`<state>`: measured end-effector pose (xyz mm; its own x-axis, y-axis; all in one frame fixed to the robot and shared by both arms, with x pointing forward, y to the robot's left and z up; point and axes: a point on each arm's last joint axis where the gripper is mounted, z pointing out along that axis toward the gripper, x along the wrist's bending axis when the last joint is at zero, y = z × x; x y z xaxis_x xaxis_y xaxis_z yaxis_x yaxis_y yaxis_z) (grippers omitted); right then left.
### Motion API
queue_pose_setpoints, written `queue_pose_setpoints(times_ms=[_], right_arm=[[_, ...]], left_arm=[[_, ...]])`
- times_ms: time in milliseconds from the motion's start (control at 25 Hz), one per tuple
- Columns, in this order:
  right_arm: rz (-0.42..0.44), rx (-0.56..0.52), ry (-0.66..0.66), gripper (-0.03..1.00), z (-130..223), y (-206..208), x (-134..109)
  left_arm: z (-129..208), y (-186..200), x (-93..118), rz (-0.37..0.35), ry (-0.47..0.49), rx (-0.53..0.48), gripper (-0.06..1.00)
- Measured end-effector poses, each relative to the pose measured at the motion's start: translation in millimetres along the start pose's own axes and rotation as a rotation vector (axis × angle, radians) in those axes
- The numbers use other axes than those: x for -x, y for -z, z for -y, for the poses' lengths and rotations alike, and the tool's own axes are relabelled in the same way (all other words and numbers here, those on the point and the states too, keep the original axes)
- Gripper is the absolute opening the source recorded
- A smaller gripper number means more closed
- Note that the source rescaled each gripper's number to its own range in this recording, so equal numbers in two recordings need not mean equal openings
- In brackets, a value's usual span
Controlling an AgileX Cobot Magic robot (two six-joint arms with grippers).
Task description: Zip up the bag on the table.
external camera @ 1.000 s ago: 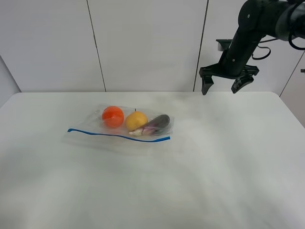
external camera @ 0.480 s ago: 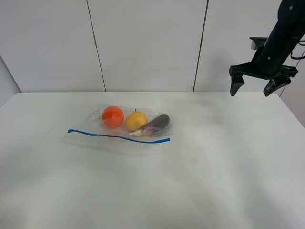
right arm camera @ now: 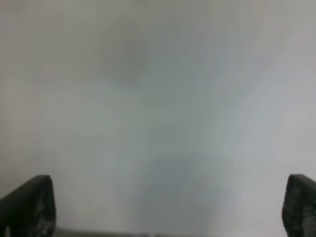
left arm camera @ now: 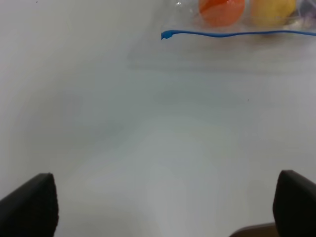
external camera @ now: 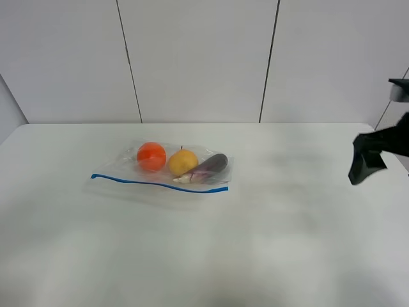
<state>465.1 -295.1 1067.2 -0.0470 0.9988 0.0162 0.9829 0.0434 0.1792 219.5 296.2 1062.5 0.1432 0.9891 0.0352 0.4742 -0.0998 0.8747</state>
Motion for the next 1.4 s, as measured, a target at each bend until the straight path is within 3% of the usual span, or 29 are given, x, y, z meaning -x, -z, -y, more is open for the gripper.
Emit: queue_pose_setpoints(times_ms=[120,240,640,920,1040,1400], right_arm=[[-0.001,0.005,0.0,0.99,47.3,-1.1,-1.8],[0.002,0.1,0.0,1.0,88.5,-2.3,-3.4],[0.03,0.654,0.012,1.0,184.5,13.8,-6.7],[0.038,0.891,0.016,1.0,219.4,25.4,-8.3],[0.04,0.945,0.018,1.0,227.7,27.0,-8.6],[0.035,0.949,0.024,1.0,228.6,26.9,-8.6]], left_arm=[[0.0,0.0,0.0,0.0,0.0,0.0,1.0],[0.0,0.0,0.0,0.0,0.0,0.0,1.0],[0.0,0.0,0.0,0.0,0.0,0.0,1.0],[0.0,0.0,0.0,0.0,0.0,0.0,1.0],[0.0,0.0,0.0,0.0,0.0,0.0,1.0],[0.2,0.0,0.0,0.0,0.0,-0.002,1.0]])
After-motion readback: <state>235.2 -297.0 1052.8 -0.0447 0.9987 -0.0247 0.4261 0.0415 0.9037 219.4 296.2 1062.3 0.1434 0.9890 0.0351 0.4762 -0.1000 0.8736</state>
